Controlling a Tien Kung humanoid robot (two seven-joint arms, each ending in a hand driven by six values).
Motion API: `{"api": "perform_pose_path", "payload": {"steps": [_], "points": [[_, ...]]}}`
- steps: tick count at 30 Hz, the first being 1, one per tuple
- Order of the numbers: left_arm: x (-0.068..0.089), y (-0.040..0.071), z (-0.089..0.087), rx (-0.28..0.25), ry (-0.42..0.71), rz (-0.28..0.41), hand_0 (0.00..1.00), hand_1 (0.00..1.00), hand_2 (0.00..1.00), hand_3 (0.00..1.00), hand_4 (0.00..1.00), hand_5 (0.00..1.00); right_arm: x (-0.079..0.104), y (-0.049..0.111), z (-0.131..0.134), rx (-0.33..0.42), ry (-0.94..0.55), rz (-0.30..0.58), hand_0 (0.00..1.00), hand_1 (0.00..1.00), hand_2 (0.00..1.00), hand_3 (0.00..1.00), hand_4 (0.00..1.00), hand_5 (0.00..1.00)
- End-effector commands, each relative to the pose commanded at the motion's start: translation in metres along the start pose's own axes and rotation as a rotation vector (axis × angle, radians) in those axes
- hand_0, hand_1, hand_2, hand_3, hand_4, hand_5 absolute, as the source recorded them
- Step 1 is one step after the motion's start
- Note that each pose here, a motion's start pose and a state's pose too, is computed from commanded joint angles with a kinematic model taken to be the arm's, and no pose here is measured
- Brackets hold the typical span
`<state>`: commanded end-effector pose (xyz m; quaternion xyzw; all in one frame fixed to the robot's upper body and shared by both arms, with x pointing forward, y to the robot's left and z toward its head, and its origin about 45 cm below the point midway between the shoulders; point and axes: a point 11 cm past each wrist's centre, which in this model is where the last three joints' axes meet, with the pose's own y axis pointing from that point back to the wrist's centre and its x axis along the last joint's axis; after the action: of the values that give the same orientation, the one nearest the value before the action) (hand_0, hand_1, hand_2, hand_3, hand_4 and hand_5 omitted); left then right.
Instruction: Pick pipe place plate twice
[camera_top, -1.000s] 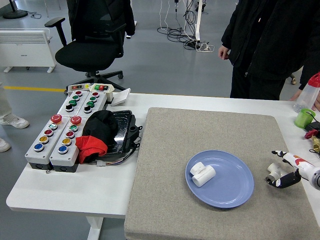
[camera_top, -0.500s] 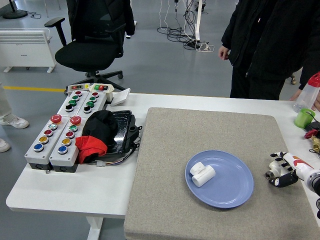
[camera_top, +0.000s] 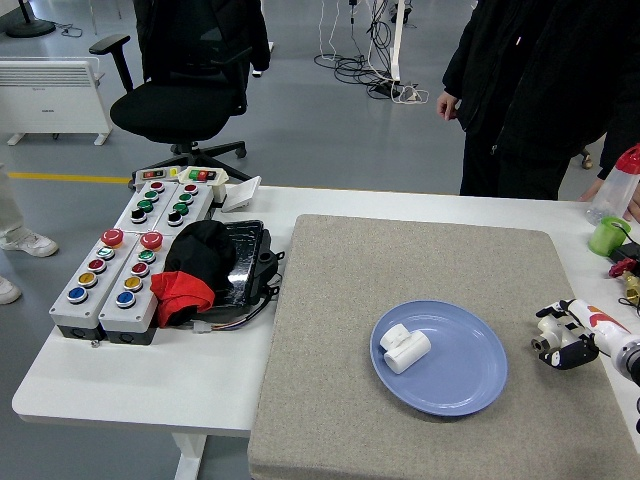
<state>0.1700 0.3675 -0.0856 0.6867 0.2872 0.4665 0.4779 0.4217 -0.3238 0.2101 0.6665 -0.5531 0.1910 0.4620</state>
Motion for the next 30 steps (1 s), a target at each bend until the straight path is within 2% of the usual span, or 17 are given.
{"api": "perform_pose_path", "payload": {"steps": [6, 9, 13, 14, 19, 20, 25, 26, 30], "points": [[0.001, 0.0, -0.001, 0.001, 0.001, 0.003, 0.653, 0.63, 0.633, 0.552, 0.387, 0.998, 0.003, 0.02, -0.049, 0.166, -0.002, 0.008, 0.288, 0.411, 0.529, 0.657, 0.565, 0.016], [0.002, 0.0, 0.0, 0.001, 0.001, 0.004, 0.653, 0.63, 0.633, 0.552, 0.388, 0.998, -0.01, 0.032, -0.07, 0.229, 0.017, -0.043, 0.302, 0.419, 0.534, 0.655, 0.567, 0.013], [0.002, 0.0, 0.0, 0.001, 0.001, 0.004, 0.653, 0.63, 0.633, 0.552, 0.388, 0.998, -0.031, 0.037, -0.077, 0.244, 0.058, -0.124, 0.302, 0.419, 0.534, 0.655, 0.567, 0.013], [0.002, 0.0, 0.0, 0.001, 0.002, 0.004, 0.653, 0.629, 0.633, 0.552, 0.388, 0.998, -0.035, 0.037, -0.077, 0.246, 0.07, -0.135, 0.565, 0.593, 0.62, 0.696, 0.603, 0.058], [0.002, 0.0, 0.0, -0.001, 0.005, 0.005, 0.653, 0.629, 0.633, 0.552, 0.388, 0.998, -0.06, 0.039, -0.076, 0.265, 0.136, -0.22, 0.565, 0.593, 0.62, 0.696, 0.603, 0.058], [0.002, 0.0, 0.0, -0.001, 0.004, 0.005, 0.653, 0.63, 0.633, 0.552, 0.387, 0.998, -0.062, 0.039, -0.077, 0.277, 0.149, -0.222, 0.998, 0.998, 0.998, 0.998, 0.861, 0.307], [0.003, 0.0, 0.0, -0.001, 0.003, 0.007, 0.653, 0.63, 0.633, 0.552, 0.387, 0.998, -0.065, 0.04, -0.081, 0.315, 0.17, -0.229, 0.998, 0.998, 0.998, 0.998, 0.861, 0.307], [0.003, 0.0, 0.0, -0.001, 0.003, 0.007, 0.653, 0.629, 0.632, 0.552, 0.388, 0.998, -0.065, 0.04, -0.081, 0.312, 0.173, -0.232, 0.998, 0.998, 0.998, 0.998, 0.907, 0.325], [0.003, 0.0, 0.001, -0.001, 0.003, 0.007, 0.653, 0.629, 0.632, 0.552, 0.388, 0.998, -0.063, 0.04, -0.079, 0.299, 0.173, -0.234, 0.998, 0.998, 0.998, 0.998, 0.907, 0.325]]}}
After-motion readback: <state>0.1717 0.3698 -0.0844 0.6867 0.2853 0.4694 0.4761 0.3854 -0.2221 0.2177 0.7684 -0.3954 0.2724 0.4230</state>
